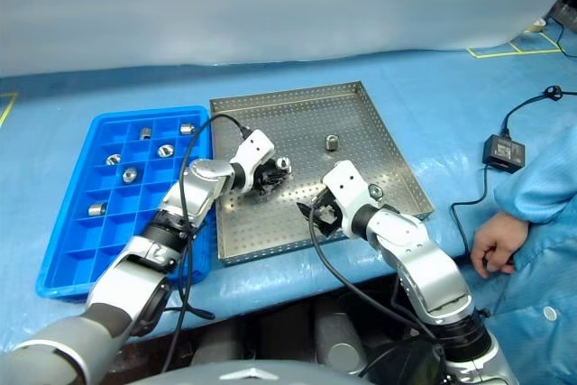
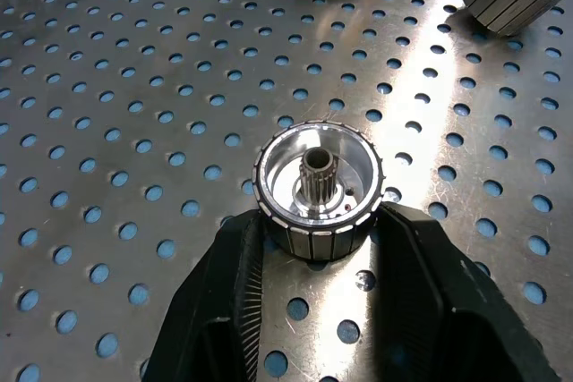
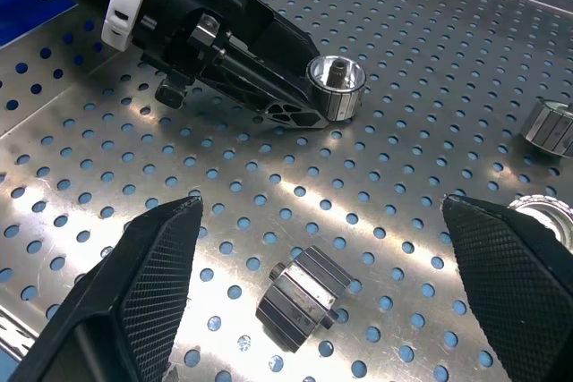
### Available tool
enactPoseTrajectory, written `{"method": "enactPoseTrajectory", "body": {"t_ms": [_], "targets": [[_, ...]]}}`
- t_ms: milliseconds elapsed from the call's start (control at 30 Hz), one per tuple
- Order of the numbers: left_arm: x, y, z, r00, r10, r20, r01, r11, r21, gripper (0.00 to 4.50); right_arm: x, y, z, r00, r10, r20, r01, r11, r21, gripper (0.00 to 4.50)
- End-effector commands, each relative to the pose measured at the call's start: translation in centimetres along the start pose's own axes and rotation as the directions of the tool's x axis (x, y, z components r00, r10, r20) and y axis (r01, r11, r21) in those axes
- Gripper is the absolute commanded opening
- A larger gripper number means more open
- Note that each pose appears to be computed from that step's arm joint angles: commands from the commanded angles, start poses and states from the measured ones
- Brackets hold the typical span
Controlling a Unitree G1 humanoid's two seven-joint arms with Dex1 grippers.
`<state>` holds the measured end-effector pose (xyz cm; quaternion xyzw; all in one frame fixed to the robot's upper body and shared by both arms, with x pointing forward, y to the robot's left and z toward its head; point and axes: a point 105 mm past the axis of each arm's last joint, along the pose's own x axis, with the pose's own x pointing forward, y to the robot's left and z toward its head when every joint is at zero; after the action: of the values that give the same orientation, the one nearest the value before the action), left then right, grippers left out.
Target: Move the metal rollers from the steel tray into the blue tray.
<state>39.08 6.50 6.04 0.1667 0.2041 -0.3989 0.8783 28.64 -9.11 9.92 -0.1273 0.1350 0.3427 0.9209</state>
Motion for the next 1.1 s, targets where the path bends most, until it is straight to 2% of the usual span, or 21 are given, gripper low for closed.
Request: {"method": "enactPoseTrajectory", "body": {"t_ms": [33, 167, 333, 400, 533, 633, 767, 967, 1100], "targets": [[-0.2, 0.0, 1.9, 0.997, 0.009, 0.07, -0.012, 0.999, 0.032, 1.66, -0.2, -0.3, 1.1, 0.999, -0.014, 0.043, 0.016, 0.999, -0.028, 4.5], [-1.4, 0.1, 2.8, 0.994, 0.007, 0.111, -0.011, 0.999, 0.033, 1.66, -0.1, -0.2, 1.1, 0.999, -0.008, 0.046, 0.009, 1.0, -0.02, 4.5], [-6.3, -0.1, 3.5, 0.985, -0.015, 0.172, 0.009, 0.999, 0.034, 1.66, 0.5, 0.5, 1.1, 0.993, 0.085, 0.078, -0.091, 0.993, 0.07, 4.5], [-8.9, 0.2, 3.2, 0.986, 0.053, 0.16, -0.064, 0.996, 0.059, 1.66, 0.6, 1.0, 1.4, 0.985, 0.145, 0.098, -0.153, 0.985, 0.076, 4.5], [-13.7, 0.1, 2.7, 0.964, 0.197, 0.177, -0.201, 0.98, 0.002, 1.66, 0.5, 2.5, 3.5, 0.939, 0.28, 0.198, -0.302, 0.949, 0.094, 4.5], [-17.2, 0.3, 1.1, 0.915, 0.383, 0.125, -0.38, 0.924, -0.046, 1.66, 0.5, 4.6, 4.8, 0.881, 0.409, 0.236, -0.434, 0.898, 0.065, 4.5], [-20.8, 0.8, -1.5, 0.813, 0.582, 0.014, -0.578, 0.811, -0.092, 1.66, 1.4, 6.3, 4.8, 0.847, 0.492, 0.201, -0.506, 0.862, 0.026, 4.5], [-25.0, 0.2, -6.4, 0.684, 0.707, -0.181, -0.729, 0.669, -0.144, 1.66, 2.9, 7.6, 4.0, 0.838, 0.529, 0.136, -0.535, 0.845, 0.012, 4.5], [-25.9, 0.1, -8.2, 0.64, 0.728, -0.246, -0.767, 0.621, -0.16, 1.66, 3.0, 7.7, 3.9, 0.836, 0.534, 0.129, -0.54, 0.842, 0.013, 4.5]]}}
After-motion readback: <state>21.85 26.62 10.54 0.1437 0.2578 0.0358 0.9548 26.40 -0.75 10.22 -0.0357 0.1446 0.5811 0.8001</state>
